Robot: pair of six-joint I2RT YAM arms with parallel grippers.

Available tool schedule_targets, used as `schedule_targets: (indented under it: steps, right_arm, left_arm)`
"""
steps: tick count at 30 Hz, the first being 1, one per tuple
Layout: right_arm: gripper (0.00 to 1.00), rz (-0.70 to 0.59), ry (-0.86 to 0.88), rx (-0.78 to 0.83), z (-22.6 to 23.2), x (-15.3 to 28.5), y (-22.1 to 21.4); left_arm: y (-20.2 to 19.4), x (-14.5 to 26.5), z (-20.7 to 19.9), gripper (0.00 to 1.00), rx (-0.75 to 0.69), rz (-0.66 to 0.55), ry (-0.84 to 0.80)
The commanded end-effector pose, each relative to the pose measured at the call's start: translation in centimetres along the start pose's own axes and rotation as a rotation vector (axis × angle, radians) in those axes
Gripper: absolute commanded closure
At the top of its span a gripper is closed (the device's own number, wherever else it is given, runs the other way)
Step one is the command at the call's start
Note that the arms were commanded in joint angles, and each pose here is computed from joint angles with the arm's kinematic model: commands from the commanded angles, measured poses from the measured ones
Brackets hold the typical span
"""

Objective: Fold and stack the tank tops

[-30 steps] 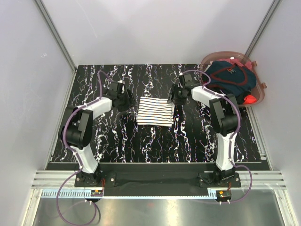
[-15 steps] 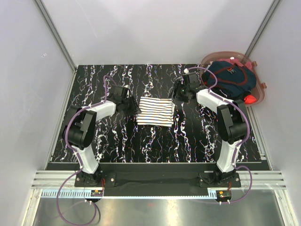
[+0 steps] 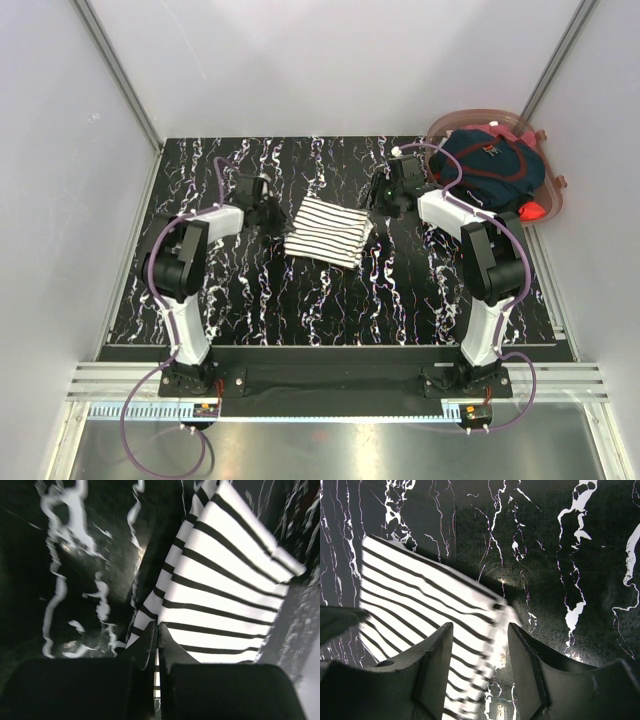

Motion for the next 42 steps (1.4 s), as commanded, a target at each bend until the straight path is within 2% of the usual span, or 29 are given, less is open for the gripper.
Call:
schedule_targets:
  steps: [1,4,6,7,8,9,10,11,12,13,16,21,27,30,32,34,36,42]
  right_arm:
    - [0.45,-0.058,0.026,-0.015,0.7,0.9,1.3]
    - [0.45,-0.055,0.031,-0.021,0.7,0.8,1.2]
    - [0.45,-0.054,0.036,-0.024,0.8,0.8,1.1]
    - [0.45,-0.053,0.038,-0.028,0.8,0.8,1.2]
    - [0.45,-0.051,0.041,-0.03,0.8,0.7,1.2]
    - [0.45,-0.045,0.045,-0.033,0.9,0.6,1.1]
    - [0.45,-0.047,0.05,-0.033,1.0,0.7,1.1]
    - [0.45,-0.046,0.051,-0.036,0.9,0.7,1.2]
    - [0.45,-0.044,0.055,-0.036,1.0,0.7,1.1]
    - [0.45,-0.041,0.055,-0.036,1.0,0.7,1.1]
    - [0.45,-0.042,0.058,-0.039,1.1,0.7,1.1]
    - [0.44,-0.034,0.064,-0.045,1.0,0.5,0.9]
    - [0.4,-0.098,0.068,-0.02,0.7,1.8,1.0]
    - [0.28,-0.194,0.057,-0.009,0.3,4.1,1.3]
    - [0.19,-0.257,0.073,-0.004,0.7,6.5,1.7]
    - [0.13,-0.274,0.067,-0.002,-0.5,7.5,0.6]
    - [0.01,-0.317,0.022,-0.003,-2.3,9.1,-0.5]
    - [0.0,-0.407,-0.037,0.023,-6.1,10.8,-2.8]
  left_arm:
    - [4.0,1.6,3.4,1.0,0.099,-0.113,-0.022]
    - [6.1,5.2,10.7,1.0,0.24,-0.231,0.109]
    - [5.5,7.5,13.7,1.0,0.351,-0.293,0.151]
    - [6.0,9.3,16.2,0.98,0.406,-0.369,0.182]
    - [4.9,10.6,16.8,0.88,0.44,-0.395,0.203]
    - [4.7,11.5,17.7,0.72,0.461,-0.427,0.254]
    - [3.8,12.4,18.6,0.37,0.495,-0.419,0.314]
    - [4.0,13.9,18.3,0.24,0.489,-0.457,0.361]
    - [3.3,14.9,19.2,0.1,0.519,-0.466,0.492]
    - [2.4,15.6,19.1,0.01,0.54,-0.448,0.543]
    - [2.8,19.2,17.7,0.01,0.512,-0.566,0.596]
    - [3.3,22.0,14.3,0.01,0.421,-0.646,0.682]
    - [3.7,19.0,3.4,0.01,-0.006,-0.597,0.506]
    - [2.4,17.3,0.7,0.01,-0.151,-0.579,0.46]
    - [0.8,16.2,0.3,0.01,-0.198,-0.549,0.432]
    - [-1.1,15.0,-0.8,0.01,-0.26,-0.542,0.366]
    - [-2.5,14.1,-2.2,0.01,-0.315,-0.545,0.308]
    - [-5.8,12.0,-2.9,0.01,-0.414,-0.528,0.218]
Point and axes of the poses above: each gripper's point midway between its finger pads, its own x axis back along the fingers, its own z axis along the line the jaws close on, y = z × x, the point moved 6 cm from there along x, back along the fingers, and after that the axes turned 14 degrees about -x, right-handed, at the moved point
